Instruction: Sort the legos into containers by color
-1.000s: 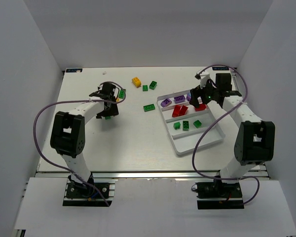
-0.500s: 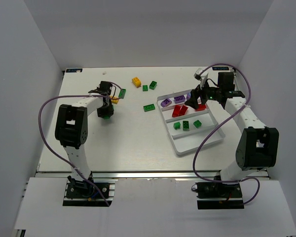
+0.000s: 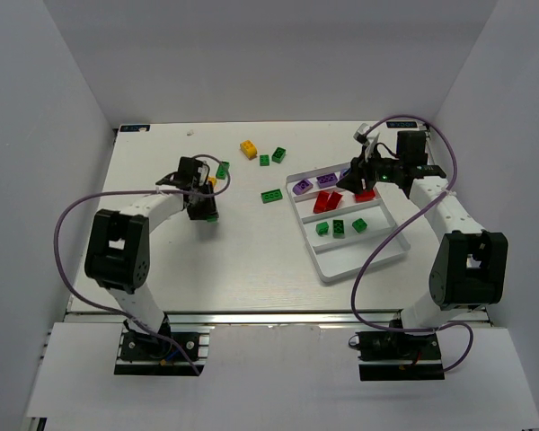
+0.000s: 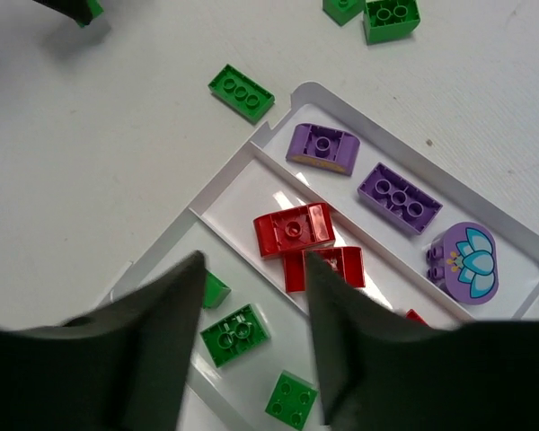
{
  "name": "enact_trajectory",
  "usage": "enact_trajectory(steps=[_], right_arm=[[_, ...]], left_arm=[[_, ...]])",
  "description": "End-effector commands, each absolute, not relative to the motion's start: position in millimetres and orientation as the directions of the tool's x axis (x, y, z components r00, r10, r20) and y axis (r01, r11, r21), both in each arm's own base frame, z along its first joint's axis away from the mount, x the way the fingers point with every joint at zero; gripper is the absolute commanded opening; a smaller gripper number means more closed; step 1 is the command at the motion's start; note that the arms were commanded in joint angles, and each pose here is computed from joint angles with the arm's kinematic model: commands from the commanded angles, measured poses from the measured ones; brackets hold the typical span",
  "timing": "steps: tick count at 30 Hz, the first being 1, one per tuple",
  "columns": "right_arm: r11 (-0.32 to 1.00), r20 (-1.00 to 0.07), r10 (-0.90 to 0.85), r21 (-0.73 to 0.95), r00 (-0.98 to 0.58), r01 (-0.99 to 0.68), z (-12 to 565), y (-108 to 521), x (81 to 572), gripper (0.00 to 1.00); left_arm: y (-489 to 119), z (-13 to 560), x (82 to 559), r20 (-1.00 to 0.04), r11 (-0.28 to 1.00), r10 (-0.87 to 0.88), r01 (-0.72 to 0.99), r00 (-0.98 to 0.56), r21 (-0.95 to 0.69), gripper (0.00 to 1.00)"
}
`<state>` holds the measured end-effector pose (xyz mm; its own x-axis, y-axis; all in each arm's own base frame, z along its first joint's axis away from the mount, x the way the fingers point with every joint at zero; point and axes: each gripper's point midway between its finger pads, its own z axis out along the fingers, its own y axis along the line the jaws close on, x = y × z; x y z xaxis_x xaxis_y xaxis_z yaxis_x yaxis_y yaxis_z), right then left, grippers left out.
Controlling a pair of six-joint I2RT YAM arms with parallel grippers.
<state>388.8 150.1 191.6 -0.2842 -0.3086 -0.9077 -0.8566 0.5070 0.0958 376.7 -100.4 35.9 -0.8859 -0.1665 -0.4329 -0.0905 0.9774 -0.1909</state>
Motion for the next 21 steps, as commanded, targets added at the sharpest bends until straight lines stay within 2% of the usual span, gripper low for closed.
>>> enact_trajectory(steps=[1, 4, 7, 10, 14, 17, 20, 21], right_arm=[[0.479, -0.929, -0.252, 0.124, -0.271, -0.869, 214, 158, 388, 0.46], [0.477, -0.929, -0.229, 0.155, -0.292, -0.865, 216, 160, 388, 0.30], [0.483, -0.929, -0.215, 0.166, -0.300, -0.860, 218, 161, 390, 0.20], [0.496, -0.929, -0.201, 0.177, -0.311, -0.850, 221, 161, 390, 0.15], [0.522, -0.927, -0.202, 0.171, -0.315, -0.836, 223, 158, 391, 0.14], [0.542, -0.928, -0.205, 0.156, -0.310, -0.826, 225, 152, 391, 0.14], [0.557, -0.928, -0.203, 0.154, -0.313, -0.816, 224, 147, 389, 0.15], [0.562, -0.928, -0.201, 0.153, -0.314, -0.813, 225, 145, 388, 0.15]], left_arm=[[-180, 102, 379, -0.585, 0.893, -0.116, 0.174, -0.803, -0.415, 0.10], [-223, 120, 368, -0.631, 0.826, -0.078, 0.304, -0.772, -0.475, 0.10], [-277, 137, 353, -0.658, 0.734, -0.045, 0.422, -0.751, -0.532, 0.10], [-316, 139, 345, -0.661, 0.664, -0.006, 0.491, -0.751, -0.564, 0.10], [-368, 150, 344, -0.672, 0.583, 0.049, 0.567, -0.739, -0.582, 0.11], [-398, 135, 336, -0.651, 0.553, 0.118, 0.594, -0.750, -0.584, 0.14], [-423, 132, 336, -0.646, 0.523, 0.158, 0.618, -0.747, -0.587, 0.18], [-433, 140, 340, -0.661, 0.507, 0.157, 0.634, -0.734, -0.584, 0.23]])
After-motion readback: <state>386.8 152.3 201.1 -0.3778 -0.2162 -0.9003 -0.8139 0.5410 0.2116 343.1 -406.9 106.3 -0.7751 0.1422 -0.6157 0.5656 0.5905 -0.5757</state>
